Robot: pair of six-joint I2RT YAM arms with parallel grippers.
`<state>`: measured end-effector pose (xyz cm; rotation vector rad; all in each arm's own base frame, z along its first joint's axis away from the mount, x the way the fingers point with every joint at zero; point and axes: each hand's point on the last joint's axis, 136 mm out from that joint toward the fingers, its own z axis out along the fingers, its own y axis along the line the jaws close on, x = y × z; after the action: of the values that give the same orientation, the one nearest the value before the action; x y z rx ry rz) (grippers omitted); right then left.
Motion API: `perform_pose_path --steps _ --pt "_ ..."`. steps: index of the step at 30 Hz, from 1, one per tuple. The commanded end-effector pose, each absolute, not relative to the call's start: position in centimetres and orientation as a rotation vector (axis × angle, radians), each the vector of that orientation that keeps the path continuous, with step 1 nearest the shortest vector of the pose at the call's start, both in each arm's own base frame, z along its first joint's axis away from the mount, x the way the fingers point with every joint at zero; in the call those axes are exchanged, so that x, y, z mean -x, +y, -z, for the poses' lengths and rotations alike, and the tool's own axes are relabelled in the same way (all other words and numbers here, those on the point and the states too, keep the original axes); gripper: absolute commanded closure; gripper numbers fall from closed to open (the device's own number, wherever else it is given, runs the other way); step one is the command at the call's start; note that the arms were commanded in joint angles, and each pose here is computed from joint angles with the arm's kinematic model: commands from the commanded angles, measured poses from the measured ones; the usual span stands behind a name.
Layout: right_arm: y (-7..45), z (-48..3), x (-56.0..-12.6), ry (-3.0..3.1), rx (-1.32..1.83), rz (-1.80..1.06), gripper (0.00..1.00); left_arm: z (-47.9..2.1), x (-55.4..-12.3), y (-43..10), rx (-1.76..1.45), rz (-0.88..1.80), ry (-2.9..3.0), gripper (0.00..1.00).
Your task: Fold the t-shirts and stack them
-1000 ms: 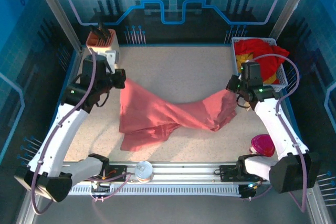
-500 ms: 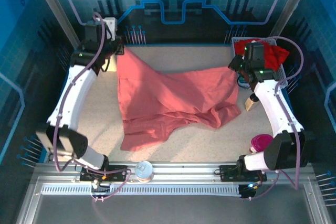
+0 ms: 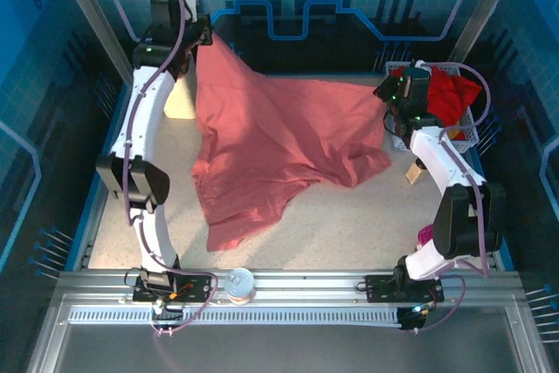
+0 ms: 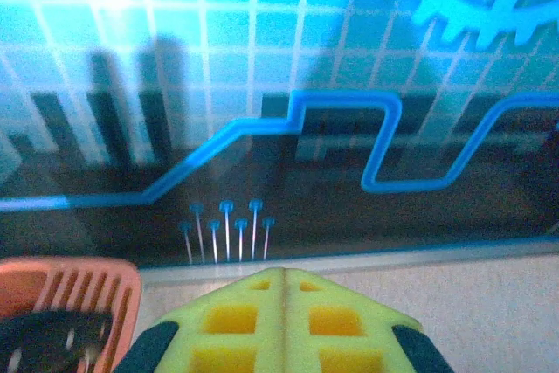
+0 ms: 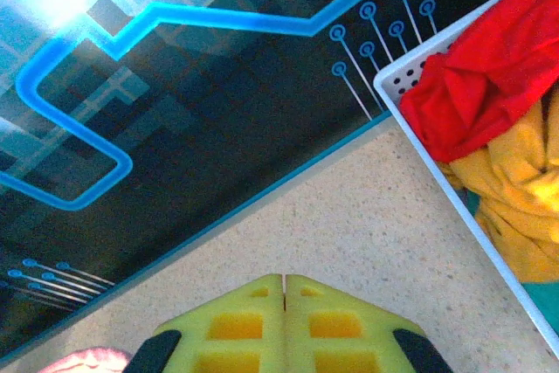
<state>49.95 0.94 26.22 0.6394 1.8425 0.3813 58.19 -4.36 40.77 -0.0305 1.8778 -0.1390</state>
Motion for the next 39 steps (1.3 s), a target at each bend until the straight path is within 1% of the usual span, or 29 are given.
perform_pose_path --steps 1,2,3,4,5,6,7,8,9,10,11,12,15,20,25,27,30,35,39 --pt "-0.2 -27.9 -52.1 1.743 -0.657 -0.381 1.00 -41.6 -60.3 -4.2 0.021 0.140 1.829 1.00" --pt "-0.1 -27.3 -52.5 1.768 -0.659 -0.381 1.00 -41.0 -60.9 -4.2 0.020 0.138 1.833 0.98" --pt "0.1 -26.6 -52.9 1.810 -0.666 -0.379 0.97 -40.0 -61.7 -4.2 0.020 0.133 1.846 0.95" --pt "0.3 -25.7 -53.3 1.858 -0.667 -0.382 0.88 -38.8 -62.3 -4.2 0.017 0.127 1.872 0.85" --pt "0.7 -25.1 -53.6 1.900 -0.657 -0.392 0.76 -37.7 -62.6 -4.2 0.017 0.123 1.899 0.74" --pt "1.2 -24.5 -53.8 1.946 -0.638 -0.413 0.53 -36.3 -62.8 -4.1 0.023 0.115 1.936 0.54" --pt "1.7 -23.8 -53.8 1.991 -0.624 -0.428 0.35 -35.0 -62.8 -3.8 0.038 0.102 1.976 0.21" --pt "2.1 -23.5 -53.7 2.024 -0.611 -0.438 0.24 -34.0 -62.6 -3.5 0.056 0.088 2.009 0.11" --pt "2.3 -23.1 -53.4 2.054 -0.600 -0.441 0.14 -32.9 -62.2 -3.1 0.083 0.069 2.044 0.08" --pt "2.4 -22.7 -52.9 2.078 -0.599 -0.442 0.04 -31.9 -61.7 -2.8 0.107 0.055 2.075 0.07" --pt "2.5 -22.3 -52.5 2.099 -0.596 -0.439 0.01 -31.4 -61.1 -2.6 0.124 0.052 2.092 0.06" --pt "2.6 -21.9 -51.7 2.125 -0.592 -0.434 0.00 -30.6 -60.3 -2.5 0.138 0.057 2.113 0.06" --pt "3.1 -21.1 -49.4 2.174 -0.575 -0.432 0.01 -29.0 -57.1 -2.6 0.209 0.105 2.165 0.06" --pt "4.1 -19.6 -44.7 2.233 -0.543 -0.408 0.00 -26.0 -50.4 -3.4 0.333 0.202 2.251 0.08" --pt "5.5 -17.5 -40.3 2.333 -0.525 -0.405 0.00 -22.5 -43.1 -6.4 0.289 0.235 2.390 0.10" --pt "5.6 -16.0 -38.4 2.408 -0.551 -0.382 0.00 -20.4 -39.6 -7.4 0.287 0.249 2.472 0.13" --pt "5.3 -13.9 -35.8 2.504 -0.583 -0.348 0.00 -17.1 -34.1 -8.3 0.296 0.296 2.596 0.20" --pt "5.6 -11.1 -33.1 2.582 -0.559 -0.365 0.00 -12.8 -25.7 -8.3 0.399 0.257 2.762 0.22" --pt "6.0 -9.4 -32.0 2.653 -0.544 -0.380 0.00 -10.9 -21.2 -9.7 0.482 0.312 2.833 0.24"
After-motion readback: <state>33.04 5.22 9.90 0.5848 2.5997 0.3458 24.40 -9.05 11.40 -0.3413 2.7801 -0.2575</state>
